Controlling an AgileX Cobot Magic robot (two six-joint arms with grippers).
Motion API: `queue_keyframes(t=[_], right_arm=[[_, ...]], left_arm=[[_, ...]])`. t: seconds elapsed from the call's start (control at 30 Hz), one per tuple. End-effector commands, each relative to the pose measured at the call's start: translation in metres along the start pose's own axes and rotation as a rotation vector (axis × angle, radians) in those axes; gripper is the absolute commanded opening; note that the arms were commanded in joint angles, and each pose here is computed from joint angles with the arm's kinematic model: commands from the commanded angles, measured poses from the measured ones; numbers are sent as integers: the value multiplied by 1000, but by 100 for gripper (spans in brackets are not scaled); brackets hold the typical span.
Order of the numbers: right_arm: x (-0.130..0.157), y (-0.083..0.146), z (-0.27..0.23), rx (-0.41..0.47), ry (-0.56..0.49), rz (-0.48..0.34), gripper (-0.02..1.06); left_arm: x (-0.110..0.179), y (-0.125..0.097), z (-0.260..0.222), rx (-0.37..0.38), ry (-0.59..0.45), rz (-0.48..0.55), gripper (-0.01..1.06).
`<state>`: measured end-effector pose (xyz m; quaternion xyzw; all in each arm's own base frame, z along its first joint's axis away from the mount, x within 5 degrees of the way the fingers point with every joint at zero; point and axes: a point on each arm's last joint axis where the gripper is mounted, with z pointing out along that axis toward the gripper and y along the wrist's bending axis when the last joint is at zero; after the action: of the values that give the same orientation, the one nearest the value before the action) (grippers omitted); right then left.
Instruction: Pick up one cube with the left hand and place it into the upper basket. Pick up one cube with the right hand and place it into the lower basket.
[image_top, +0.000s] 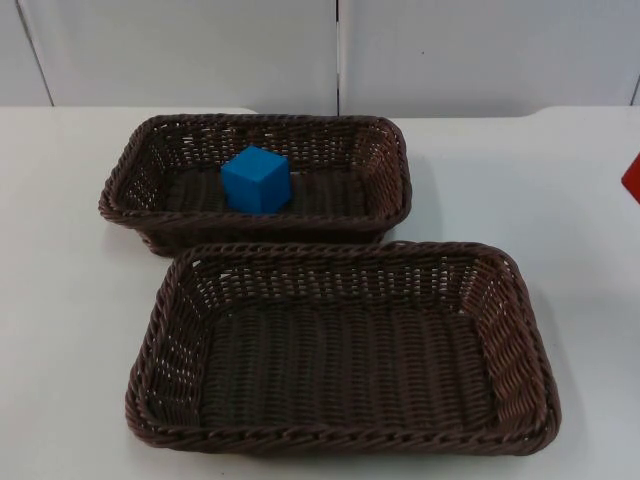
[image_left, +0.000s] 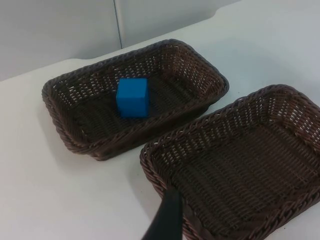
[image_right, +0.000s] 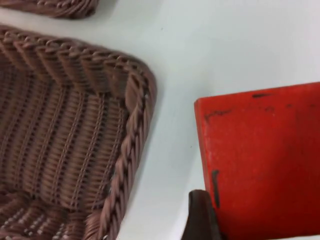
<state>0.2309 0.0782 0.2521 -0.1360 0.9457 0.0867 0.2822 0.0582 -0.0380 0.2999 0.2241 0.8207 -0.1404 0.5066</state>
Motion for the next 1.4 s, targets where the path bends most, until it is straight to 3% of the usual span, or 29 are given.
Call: queue_keyframes(t=[0.0, 0.13, 0.33, 0.63, 0.87, 0.97, 1.37], right_arm=[[-1, 8, -3, -46, -12, -36, 0], [1, 26, -2, -87, -12, -113, 0], [7, 74, 12, -188, -12, -267, 0], [21, 121, 44, -261, 7, -392, 0], [15, 147, 62, -286, 84, -446, 0], [0, 168, 77, -300, 101, -470, 0], [-15, 191, 141, -273, 191, -505, 0]], left_arm=[[0, 1, 0, -7, -15, -10, 78], [0, 1, 0, -8, -17, -10, 78], [0, 0, 0, -6, -17, -13, 78], [-1, 0, 0, -6, -20, -13, 78], [-1, 0, 0, -6, -20, -13, 78], [-1, 0, 0, -6, -20, -13, 78], [0, 1, 0, -13, -18, -6, 78]])
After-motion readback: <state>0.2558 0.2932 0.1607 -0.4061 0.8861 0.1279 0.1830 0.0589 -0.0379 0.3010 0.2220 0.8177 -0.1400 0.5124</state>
